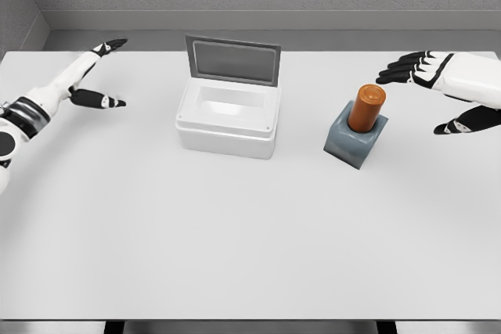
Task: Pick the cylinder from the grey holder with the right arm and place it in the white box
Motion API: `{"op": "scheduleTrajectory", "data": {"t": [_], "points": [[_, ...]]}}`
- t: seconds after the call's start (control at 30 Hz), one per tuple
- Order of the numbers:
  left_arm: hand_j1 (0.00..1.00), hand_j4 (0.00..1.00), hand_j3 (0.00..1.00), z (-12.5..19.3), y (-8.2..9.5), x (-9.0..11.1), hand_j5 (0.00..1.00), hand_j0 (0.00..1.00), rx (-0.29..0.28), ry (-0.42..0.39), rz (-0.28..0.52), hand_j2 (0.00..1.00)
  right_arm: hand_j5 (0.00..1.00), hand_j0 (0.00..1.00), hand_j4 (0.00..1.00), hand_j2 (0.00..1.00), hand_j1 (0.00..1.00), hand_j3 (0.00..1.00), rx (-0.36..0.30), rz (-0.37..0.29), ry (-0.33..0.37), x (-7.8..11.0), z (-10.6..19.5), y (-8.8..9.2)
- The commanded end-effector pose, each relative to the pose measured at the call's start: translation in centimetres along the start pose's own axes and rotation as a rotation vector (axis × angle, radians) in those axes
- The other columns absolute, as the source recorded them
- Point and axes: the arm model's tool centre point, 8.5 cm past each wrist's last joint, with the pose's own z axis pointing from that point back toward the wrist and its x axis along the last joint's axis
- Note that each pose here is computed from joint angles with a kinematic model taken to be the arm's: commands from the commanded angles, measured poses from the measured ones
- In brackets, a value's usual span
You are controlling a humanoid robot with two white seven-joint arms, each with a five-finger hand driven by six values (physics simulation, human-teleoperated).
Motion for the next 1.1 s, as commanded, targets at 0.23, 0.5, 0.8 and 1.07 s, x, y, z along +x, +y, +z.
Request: {"op": "scheduleTrajectory", "data": {"t": [0.23,0.5,0.8,1.07], "points": [[1.00,1.00,1.00,0.3,1.1,0.0,1.00,1.00,0.000,-0.004,0.031,1.00,1.00,1.00,1.00,1.00,1.00,1.00,0.002,-0.005,0.001,-0.1,0.0,0.0],[1.00,1.00,1.00,0.4,1.1,0.0,1.00,1.00,-0.017,-0.008,0.039,1.00,1.00,1.00,1.00,1.00,1.00,1.00,0.033,0.018,-0.024,0.2,-1.1,-0.7],[1.00,1.00,1.00,0.7,1.6,-0.2,1.00,1.00,-0.002,-0.004,0.043,1.00,1.00,1.00,1.00,1.00,1.00,1.00,0.158,0.078,-0.097,0.9,-5.0,-1.7],[1.00,1.00,1.00,0.7,1.6,-0.2,1.00,1.00,-0.004,-0.002,0.041,1.00,1.00,1.00,1.00,1.00,1.00,1.00,0.194,0.080,-0.017,-2.0,-5.1,-2.9]]}}
